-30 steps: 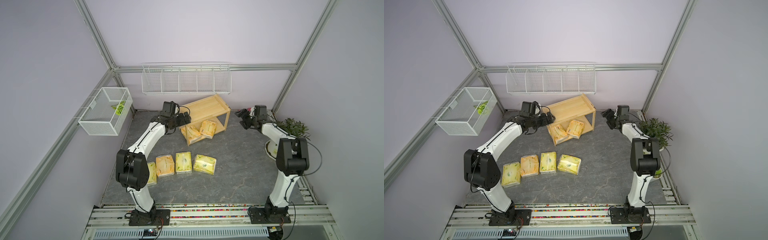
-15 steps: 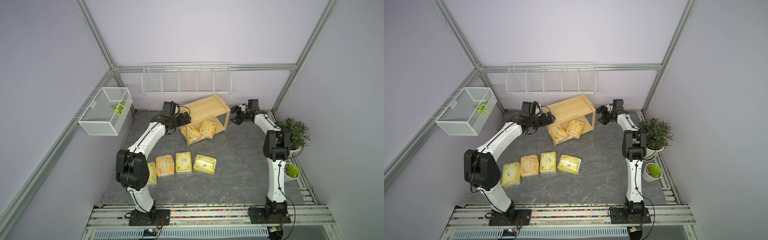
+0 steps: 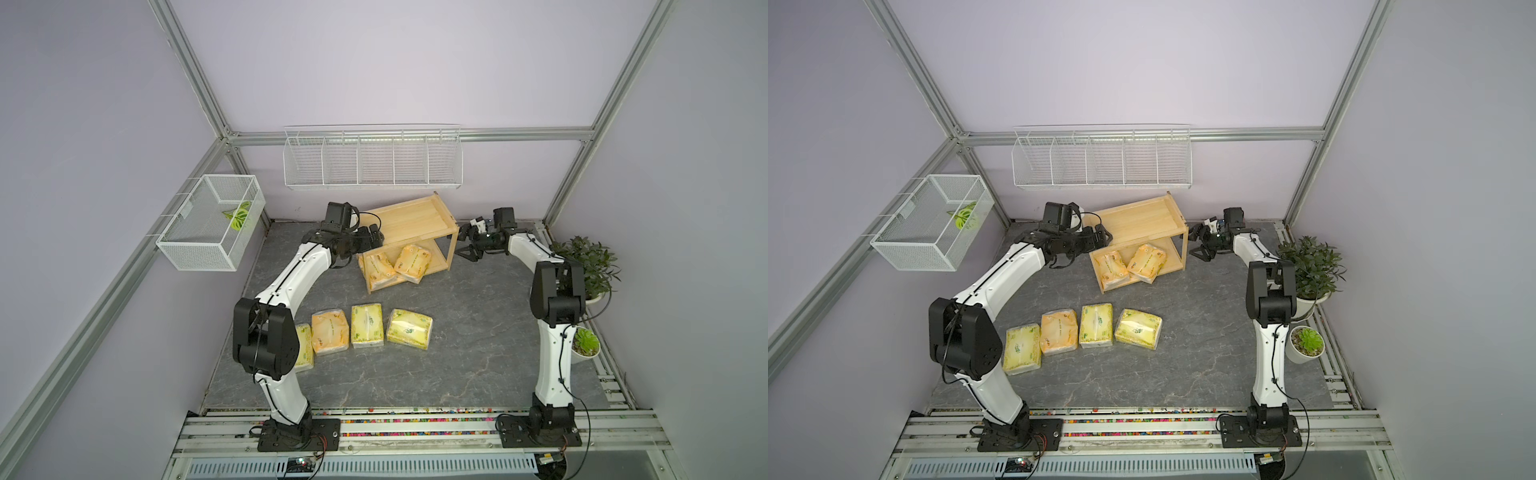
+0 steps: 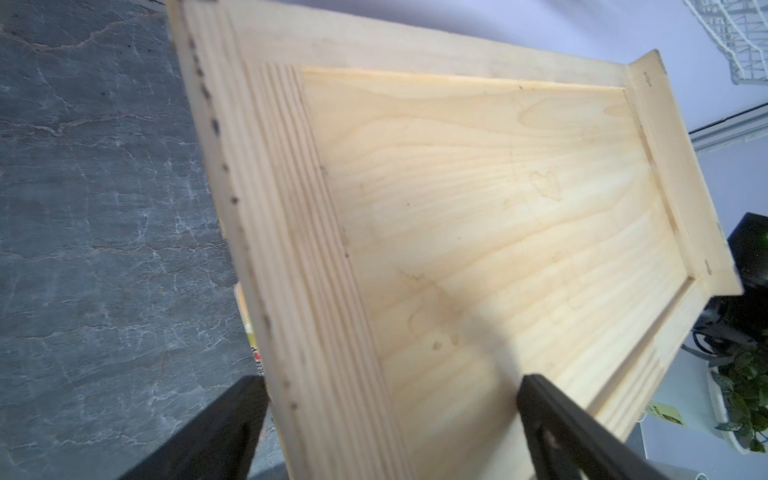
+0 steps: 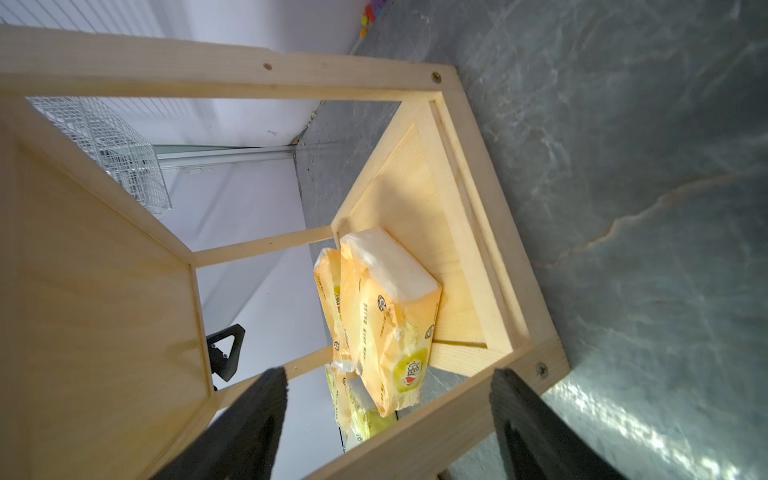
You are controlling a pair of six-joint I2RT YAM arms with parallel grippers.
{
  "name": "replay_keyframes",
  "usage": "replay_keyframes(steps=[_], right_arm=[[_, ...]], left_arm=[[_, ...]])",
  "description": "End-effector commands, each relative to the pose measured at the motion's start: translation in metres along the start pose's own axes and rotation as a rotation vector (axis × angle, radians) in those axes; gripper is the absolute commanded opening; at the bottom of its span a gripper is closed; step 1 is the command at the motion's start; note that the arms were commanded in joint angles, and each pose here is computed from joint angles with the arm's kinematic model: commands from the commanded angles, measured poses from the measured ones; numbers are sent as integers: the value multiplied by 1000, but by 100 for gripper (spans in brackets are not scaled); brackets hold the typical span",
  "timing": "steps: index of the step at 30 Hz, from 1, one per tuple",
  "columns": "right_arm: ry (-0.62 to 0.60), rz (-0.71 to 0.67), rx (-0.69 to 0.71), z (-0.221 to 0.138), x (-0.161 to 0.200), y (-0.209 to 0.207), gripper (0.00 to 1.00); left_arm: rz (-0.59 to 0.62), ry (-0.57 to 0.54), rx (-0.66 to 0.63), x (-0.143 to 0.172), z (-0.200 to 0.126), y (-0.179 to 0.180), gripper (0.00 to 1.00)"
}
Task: Place the tissue boxes on the shelf by color
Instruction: Adjust the shelf at the center of the board.
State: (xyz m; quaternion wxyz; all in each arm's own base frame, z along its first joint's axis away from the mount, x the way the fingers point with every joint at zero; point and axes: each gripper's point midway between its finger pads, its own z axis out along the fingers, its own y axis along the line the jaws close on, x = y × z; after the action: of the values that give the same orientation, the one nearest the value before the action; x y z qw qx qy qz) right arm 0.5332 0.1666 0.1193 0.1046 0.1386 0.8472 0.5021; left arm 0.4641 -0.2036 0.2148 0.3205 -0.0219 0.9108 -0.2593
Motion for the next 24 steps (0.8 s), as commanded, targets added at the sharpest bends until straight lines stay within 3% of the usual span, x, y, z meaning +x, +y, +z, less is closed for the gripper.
replay_keyframes(steps=[1,10,17,20,24], right_arm=[[39,-107,-53,-5,31,30,81],[-14,-74,-58,-24,69,24,81],[-333,77,133,-70,62,-34,83],[-431,55,178,-94,68,-33,84],[-449,-19,184,-105,99,-14,84]], left_arm=[[26,37,12,7,4,-4,100],[47,65,28,16,8,-8,100],[52,63,35,18,7,-11,100],[60,64,40,18,6,-12,100],[68,67,48,20,5,-13,100]])
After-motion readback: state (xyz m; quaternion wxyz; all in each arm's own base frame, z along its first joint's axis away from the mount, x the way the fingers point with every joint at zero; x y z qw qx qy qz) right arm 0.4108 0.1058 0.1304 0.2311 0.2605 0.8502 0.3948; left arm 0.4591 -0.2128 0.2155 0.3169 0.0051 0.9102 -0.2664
